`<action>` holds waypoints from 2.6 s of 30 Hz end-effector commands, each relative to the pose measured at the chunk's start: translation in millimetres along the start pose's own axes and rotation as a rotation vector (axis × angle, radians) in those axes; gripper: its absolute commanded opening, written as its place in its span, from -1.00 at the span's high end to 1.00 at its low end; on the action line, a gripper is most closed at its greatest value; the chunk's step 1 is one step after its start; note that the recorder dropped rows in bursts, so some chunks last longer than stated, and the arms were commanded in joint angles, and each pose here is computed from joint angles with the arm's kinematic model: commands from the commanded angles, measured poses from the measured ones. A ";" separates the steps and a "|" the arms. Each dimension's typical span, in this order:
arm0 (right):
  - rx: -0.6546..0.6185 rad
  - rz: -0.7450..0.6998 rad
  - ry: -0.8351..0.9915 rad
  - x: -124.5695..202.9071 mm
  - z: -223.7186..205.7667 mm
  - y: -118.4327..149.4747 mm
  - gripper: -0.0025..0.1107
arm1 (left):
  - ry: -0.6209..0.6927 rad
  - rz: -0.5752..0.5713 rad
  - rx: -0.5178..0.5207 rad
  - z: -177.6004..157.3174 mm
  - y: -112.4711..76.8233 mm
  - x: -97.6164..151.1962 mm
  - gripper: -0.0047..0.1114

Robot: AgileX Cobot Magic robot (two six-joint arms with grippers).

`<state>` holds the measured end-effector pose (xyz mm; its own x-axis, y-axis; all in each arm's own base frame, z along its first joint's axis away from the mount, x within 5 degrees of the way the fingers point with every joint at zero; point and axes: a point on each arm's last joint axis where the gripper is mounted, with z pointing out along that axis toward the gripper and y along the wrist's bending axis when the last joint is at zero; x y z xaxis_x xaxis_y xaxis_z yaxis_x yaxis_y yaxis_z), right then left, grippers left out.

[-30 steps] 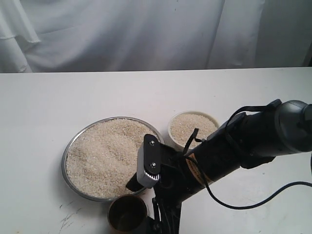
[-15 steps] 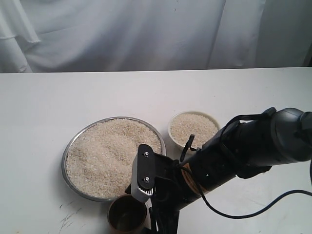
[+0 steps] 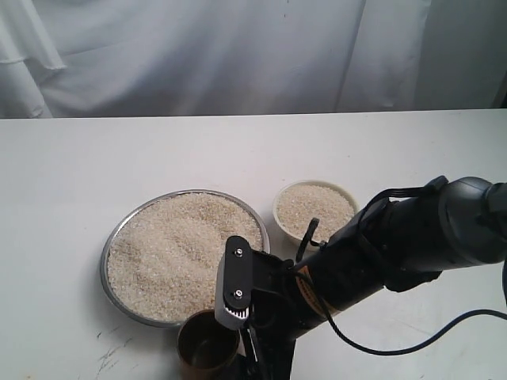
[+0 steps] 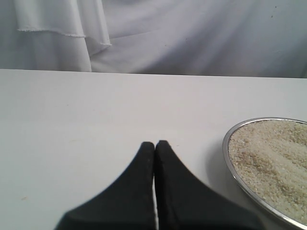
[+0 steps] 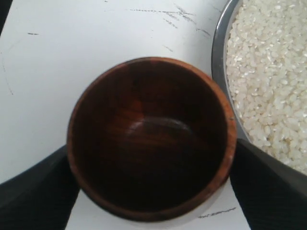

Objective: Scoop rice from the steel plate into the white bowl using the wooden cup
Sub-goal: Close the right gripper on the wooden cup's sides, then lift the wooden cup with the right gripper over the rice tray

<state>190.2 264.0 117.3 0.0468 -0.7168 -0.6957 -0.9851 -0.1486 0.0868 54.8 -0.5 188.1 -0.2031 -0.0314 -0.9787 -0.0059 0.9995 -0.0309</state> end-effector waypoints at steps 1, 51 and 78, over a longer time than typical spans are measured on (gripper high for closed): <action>-0.026 -0.023 -0.011 -1.0 -0.4 3.7 0.13 | -0.007 -0.004 0.002 0.0 -0.1 0.7 0.92; 0.277 0.085 -0.047 -31.8 -49.7 -6.6 0.96 | -0.007 -0.004 0.002 0.0 -0.1 0.7 0.92; 0.571 0.100 -0.173 -75.7 -95.3 -81.5 0.96 | -0.007 -0.004 0.002 0.0 -0.1 0.7 0.92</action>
<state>275.4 264.4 221.2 -0.0469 -0.5929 -0.8039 -0.9331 0.3132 -0.1765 54.8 -0.5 188.1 -0.2031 -0.0314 -0.9787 -0.0059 0.9995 -0.0309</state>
